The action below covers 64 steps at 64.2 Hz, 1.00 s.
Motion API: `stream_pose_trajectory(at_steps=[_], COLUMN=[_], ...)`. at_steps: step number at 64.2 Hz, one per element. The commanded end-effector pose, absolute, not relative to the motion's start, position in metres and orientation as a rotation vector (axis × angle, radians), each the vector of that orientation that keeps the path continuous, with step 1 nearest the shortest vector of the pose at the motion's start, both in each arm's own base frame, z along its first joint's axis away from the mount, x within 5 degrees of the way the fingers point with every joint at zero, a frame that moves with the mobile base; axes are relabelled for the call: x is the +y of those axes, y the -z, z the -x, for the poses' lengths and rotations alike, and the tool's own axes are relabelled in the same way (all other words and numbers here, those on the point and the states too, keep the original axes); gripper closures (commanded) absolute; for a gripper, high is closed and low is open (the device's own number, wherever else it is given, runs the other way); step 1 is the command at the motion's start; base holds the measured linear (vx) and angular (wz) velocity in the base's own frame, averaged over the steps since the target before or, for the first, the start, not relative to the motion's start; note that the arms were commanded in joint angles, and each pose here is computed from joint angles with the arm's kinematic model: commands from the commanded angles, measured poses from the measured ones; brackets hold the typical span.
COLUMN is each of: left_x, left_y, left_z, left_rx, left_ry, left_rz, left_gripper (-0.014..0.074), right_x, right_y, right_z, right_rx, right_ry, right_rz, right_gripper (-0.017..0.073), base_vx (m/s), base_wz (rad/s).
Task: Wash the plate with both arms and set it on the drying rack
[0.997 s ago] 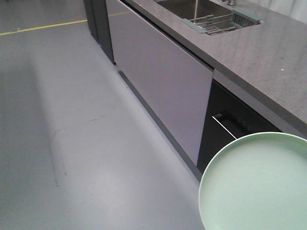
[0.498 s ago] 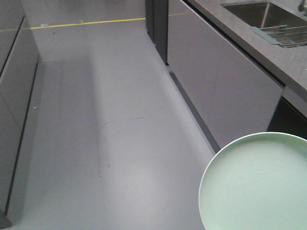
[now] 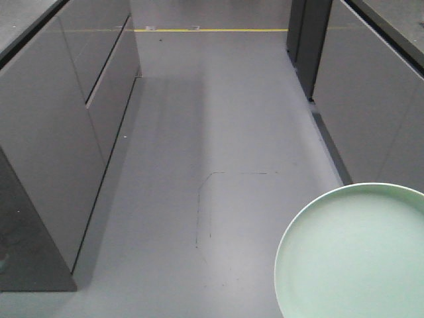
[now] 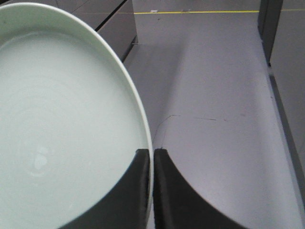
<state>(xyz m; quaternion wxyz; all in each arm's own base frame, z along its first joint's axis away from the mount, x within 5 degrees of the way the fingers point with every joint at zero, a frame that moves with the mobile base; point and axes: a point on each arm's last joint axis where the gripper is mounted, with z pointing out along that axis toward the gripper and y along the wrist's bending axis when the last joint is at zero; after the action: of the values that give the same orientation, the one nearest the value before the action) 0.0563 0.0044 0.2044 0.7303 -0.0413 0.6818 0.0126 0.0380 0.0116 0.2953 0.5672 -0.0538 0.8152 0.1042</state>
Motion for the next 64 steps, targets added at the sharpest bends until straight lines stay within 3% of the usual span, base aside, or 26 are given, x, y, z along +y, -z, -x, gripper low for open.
stream_pose_trajectory(at_steps=[1, 29, 64], left_x=[0.0035, 0.0035, 0.0035], left_y=[-0.2065, -0.2065, -0.2065], left_z=[-0.0552, -0.0552, -0.0552], left_rx=[1.431, 1.431, 1.431], left_ry=[-0.017, -0.017, -0.017], left_rz=[0.084, 0.084, 0.084], left_gripper=[0.0599, 0.0599, 0.0599], right_x=[0.0114, 0.0114, 0.0115], right_y=[-0.3095, -0.3095, -0.3095], right_z=[-0.0403, -0.0403, -0.0403], right_rx=[1.824, 1.824, 1.824], right_ry=[-0.245, -0.245, -0.246], right_rz=[0.116, 0.116, 0.117], right_gripper=[0.0564, 0.0564, 0.0564], base_vx=[0.15, 0.17, 0.25], base_wz=[0.44, 0.31, 0.05])
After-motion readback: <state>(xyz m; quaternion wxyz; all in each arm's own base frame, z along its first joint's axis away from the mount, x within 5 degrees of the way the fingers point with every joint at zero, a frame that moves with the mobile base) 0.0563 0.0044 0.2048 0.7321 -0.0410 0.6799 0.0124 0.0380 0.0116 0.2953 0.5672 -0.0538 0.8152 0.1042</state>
